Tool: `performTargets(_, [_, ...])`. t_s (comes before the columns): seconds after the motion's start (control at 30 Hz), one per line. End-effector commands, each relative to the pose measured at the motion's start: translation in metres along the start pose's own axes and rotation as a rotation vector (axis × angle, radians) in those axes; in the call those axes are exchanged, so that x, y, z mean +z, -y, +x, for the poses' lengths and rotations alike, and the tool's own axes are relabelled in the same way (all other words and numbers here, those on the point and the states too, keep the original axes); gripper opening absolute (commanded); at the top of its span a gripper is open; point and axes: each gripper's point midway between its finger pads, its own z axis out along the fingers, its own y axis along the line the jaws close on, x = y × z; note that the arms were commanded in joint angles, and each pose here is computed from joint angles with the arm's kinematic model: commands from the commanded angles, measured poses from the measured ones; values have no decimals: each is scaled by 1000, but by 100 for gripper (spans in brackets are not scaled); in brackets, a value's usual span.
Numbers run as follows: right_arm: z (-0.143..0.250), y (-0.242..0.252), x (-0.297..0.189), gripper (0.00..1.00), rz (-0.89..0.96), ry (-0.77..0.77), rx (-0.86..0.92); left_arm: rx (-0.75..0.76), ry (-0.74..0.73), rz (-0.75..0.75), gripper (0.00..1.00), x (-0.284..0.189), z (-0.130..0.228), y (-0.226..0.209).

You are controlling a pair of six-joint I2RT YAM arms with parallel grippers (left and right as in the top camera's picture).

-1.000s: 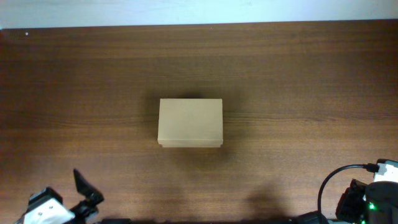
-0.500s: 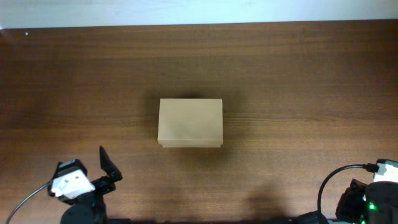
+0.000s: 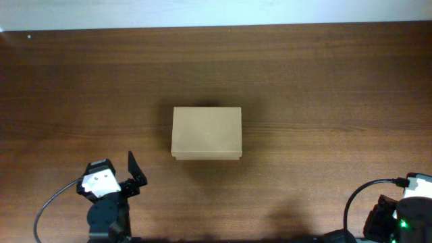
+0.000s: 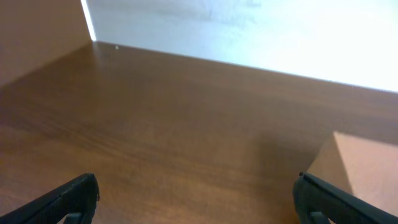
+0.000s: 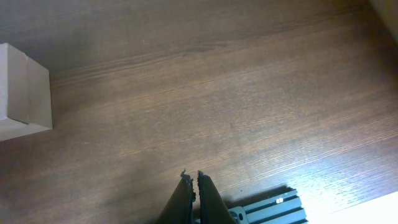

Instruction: Pack container

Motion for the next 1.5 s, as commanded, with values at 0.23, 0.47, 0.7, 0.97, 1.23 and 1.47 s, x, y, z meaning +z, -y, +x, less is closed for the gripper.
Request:
performTargets(0.23, [0,0,0,4,-1,9,-1,35,-68,11,99,12,36,2])
performTargets(0.47, [0,0,0,5,-1,9,-4,36,-72,7,99,12,37,1])
performTargets(0.7, [0,0,0,5,-1,9,-4,36,-72,8,99,12,37,1])
performTargets(0.97, [0,0,0,4,-1,9,-4,37,-72,8,99,12,37,1])
performTargets(1.23, [-1,0,0,4,-3,13,-15,34,-64,9,99,11,36,1])
performTargets(1.47, [-3,-1,0,4,-6,21,-22,20,-22,4,99,8,27,-1])
